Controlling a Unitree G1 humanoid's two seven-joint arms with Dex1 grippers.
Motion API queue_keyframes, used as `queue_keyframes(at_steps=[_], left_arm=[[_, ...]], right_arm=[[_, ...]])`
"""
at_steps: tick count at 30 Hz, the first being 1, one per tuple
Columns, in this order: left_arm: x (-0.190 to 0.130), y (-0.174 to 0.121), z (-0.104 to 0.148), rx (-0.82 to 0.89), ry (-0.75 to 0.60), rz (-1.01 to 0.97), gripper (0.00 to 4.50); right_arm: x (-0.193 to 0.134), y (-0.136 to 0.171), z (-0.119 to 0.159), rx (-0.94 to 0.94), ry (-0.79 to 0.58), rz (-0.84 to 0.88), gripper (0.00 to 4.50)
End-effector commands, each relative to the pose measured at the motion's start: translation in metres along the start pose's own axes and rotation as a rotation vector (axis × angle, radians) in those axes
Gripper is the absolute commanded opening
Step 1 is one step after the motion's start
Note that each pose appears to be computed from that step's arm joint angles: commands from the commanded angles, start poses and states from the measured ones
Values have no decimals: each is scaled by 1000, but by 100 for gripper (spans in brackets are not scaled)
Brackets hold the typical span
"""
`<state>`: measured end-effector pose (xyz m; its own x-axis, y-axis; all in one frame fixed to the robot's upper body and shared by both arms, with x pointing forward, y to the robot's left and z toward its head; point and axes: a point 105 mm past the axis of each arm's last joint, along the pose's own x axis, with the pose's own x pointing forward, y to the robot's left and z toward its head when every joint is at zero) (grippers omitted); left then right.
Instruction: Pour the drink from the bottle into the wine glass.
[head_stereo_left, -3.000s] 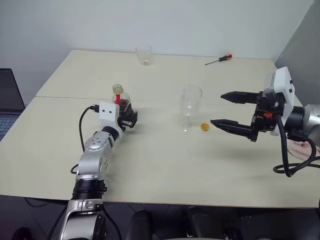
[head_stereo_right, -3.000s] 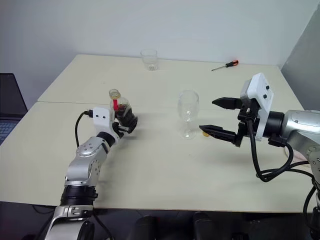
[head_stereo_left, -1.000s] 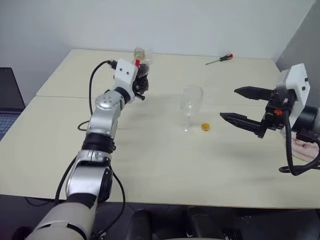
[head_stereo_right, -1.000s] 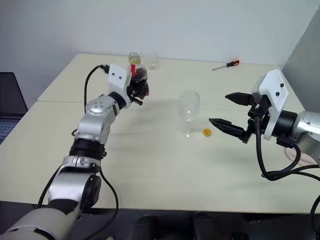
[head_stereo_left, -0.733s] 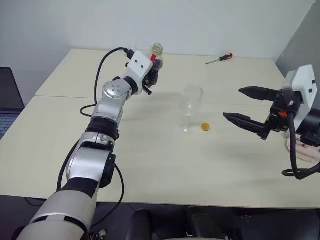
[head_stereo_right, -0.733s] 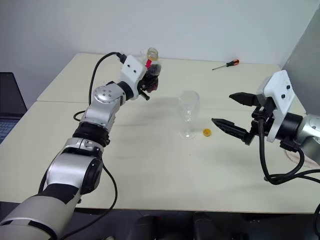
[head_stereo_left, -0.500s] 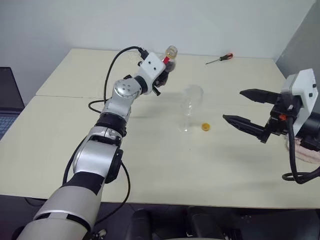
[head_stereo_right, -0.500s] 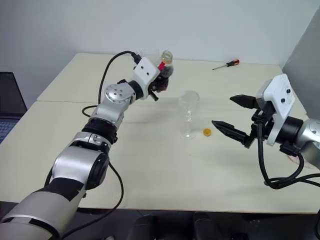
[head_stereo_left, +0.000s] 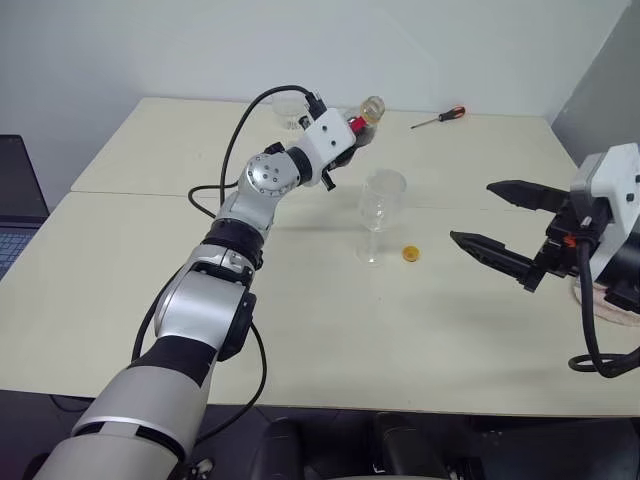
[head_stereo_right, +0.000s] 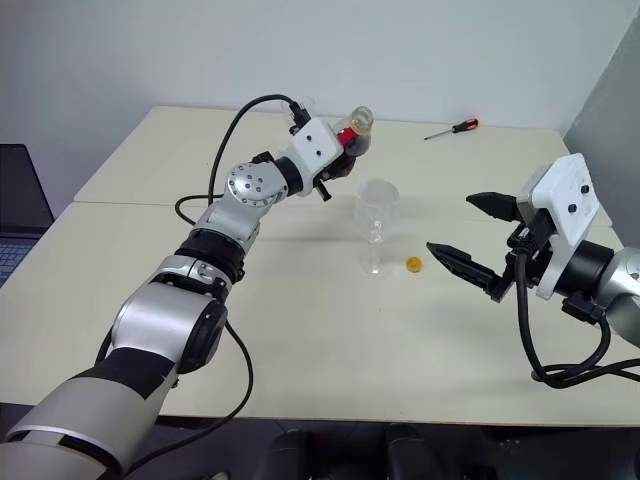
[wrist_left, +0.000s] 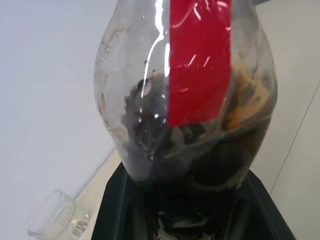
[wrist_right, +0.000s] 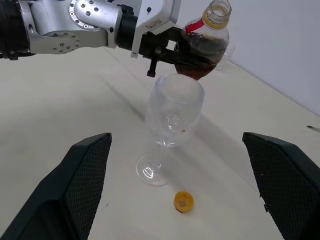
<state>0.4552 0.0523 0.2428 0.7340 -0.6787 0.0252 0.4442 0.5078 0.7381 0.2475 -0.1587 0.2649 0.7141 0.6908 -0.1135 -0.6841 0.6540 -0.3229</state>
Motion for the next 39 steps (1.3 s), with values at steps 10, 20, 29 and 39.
queue_keyframes(at_steps=[10, 20, 29, 39], left_arm=[[-6, 14, 20, 187, -89, 34, 100], [-8, 9, 21, 244, -112, 49, 100], [-11, 6, 20, 321, -120, 39, 100], [-16, 10, 23, 402, -148, 73, 100]], right_arm=[[-4, 2, 8, -33, -10, -24, 450], [-2, 2, 9, -35, -9, -16, 450], [1, 4, 6, -29, -4, -6, 450], [3, 5, 6, -23, -9, 7, 450]])
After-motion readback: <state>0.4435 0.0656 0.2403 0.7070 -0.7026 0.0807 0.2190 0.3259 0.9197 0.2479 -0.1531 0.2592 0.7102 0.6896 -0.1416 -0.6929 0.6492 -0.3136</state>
